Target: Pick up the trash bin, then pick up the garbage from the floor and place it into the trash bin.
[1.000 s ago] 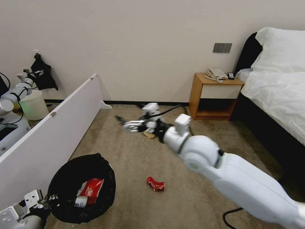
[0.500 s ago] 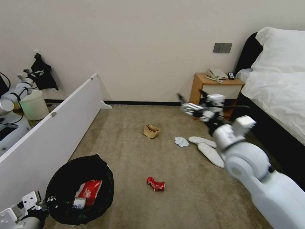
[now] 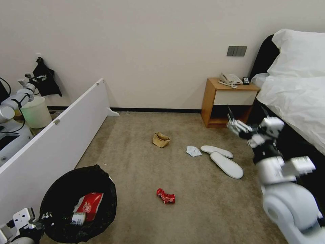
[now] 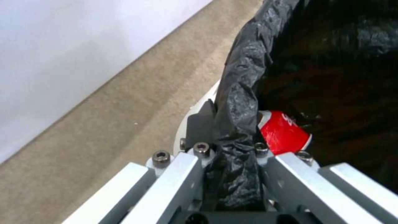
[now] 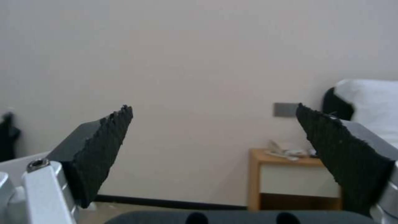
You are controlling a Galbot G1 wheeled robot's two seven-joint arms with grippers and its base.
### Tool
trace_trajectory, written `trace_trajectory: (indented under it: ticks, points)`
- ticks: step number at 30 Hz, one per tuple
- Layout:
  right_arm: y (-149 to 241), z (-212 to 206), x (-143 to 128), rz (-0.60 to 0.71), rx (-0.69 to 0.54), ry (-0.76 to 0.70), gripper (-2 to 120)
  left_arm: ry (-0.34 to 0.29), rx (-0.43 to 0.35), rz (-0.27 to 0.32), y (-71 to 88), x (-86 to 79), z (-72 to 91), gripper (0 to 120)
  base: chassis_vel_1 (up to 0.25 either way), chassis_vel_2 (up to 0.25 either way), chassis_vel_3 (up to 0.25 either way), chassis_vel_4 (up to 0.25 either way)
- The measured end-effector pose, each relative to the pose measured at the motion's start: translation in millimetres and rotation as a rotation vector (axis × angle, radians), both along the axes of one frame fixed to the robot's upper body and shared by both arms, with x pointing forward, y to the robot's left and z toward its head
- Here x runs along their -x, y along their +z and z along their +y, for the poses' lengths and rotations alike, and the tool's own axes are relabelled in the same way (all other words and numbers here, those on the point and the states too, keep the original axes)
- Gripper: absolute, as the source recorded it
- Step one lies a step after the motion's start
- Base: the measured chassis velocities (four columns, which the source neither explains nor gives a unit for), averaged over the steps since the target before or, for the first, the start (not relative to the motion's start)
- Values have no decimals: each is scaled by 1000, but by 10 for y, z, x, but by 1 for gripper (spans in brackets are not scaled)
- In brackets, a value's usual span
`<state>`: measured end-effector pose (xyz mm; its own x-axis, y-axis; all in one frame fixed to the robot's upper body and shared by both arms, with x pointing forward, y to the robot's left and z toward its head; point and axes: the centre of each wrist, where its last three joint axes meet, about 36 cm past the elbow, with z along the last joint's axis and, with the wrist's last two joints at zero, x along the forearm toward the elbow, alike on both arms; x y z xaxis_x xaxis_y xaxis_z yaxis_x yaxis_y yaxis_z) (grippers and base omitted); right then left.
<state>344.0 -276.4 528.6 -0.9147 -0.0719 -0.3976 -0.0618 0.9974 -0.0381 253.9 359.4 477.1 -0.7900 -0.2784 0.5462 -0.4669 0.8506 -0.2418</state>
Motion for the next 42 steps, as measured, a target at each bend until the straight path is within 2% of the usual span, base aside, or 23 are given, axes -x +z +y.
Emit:
trace_trajectory:
  ticks: [4, 14, 42]
  points:
    - [-151, 70, 213, 5, 8, -27, 100, -14, 4, 4, -32, -21, -50, 2, 0, 0, 0, 0]
    - [-401, 226, 381, 6, 13, -82, 100, -25, 9, 2, -38, -31, -82, 2, 0, 0, 0, 0]
    - [-553, 299, 309, 30, -14, -120, 100, -19, 14, -2, -37, -29, -72, 2, -11, 9, 9, -9]
